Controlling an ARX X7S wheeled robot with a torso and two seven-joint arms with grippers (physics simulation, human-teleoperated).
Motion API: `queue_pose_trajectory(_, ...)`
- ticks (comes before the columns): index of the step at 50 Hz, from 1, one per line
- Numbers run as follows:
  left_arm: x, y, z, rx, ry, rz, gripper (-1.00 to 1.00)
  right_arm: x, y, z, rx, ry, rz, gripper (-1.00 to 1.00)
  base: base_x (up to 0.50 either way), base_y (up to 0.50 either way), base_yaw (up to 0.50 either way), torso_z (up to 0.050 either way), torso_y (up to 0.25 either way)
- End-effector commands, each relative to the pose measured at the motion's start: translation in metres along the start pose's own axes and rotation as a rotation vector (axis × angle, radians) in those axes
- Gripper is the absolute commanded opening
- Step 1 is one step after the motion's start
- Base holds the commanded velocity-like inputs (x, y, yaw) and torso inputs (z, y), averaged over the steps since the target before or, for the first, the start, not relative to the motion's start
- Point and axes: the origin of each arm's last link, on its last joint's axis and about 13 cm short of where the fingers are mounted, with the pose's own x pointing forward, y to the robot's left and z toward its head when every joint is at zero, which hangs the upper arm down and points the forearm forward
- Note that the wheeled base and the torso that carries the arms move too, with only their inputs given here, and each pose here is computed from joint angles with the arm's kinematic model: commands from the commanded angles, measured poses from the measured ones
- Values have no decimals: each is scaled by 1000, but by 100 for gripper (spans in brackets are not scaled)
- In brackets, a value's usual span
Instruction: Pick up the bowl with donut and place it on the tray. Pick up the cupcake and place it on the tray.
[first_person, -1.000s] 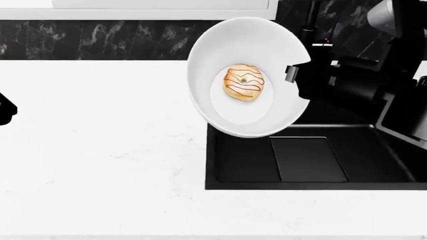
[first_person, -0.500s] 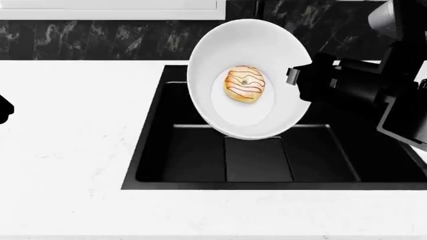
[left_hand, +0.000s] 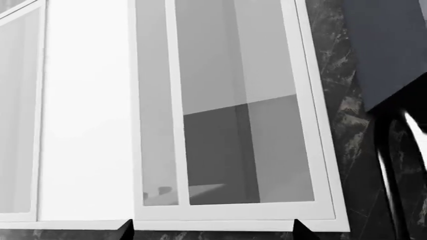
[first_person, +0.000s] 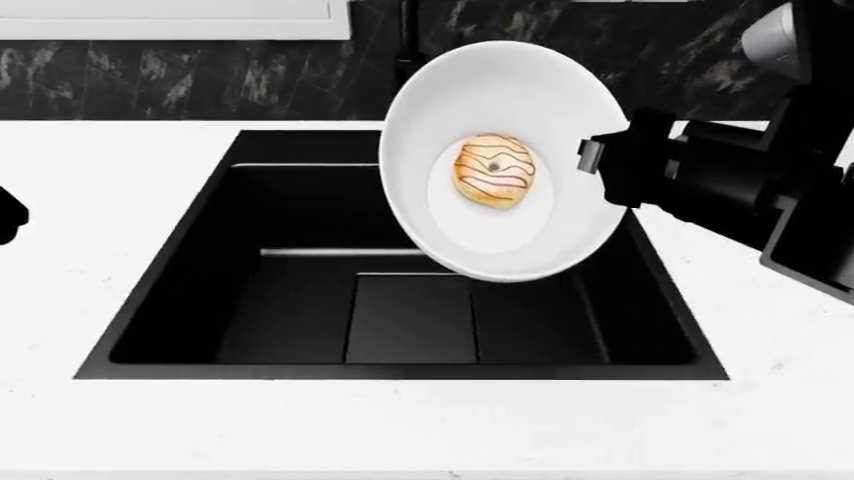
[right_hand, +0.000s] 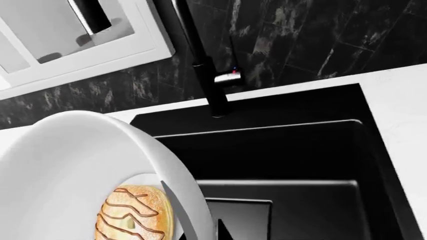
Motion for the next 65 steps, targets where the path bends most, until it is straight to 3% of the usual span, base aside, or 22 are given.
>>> queue_pose_trajectory(1, 0, -1, -1, 1, 1, -2, 100, -2, 0, 4, -1, -36, 1, -100, 1, -500, 0, 0, 0)
queue_pose_trajectory(65, -1, -2, 4, 5, -3, -5, 100, -7, -3, 4, -3, -54, -9, -100, 0, -500, 0, 0, 1)
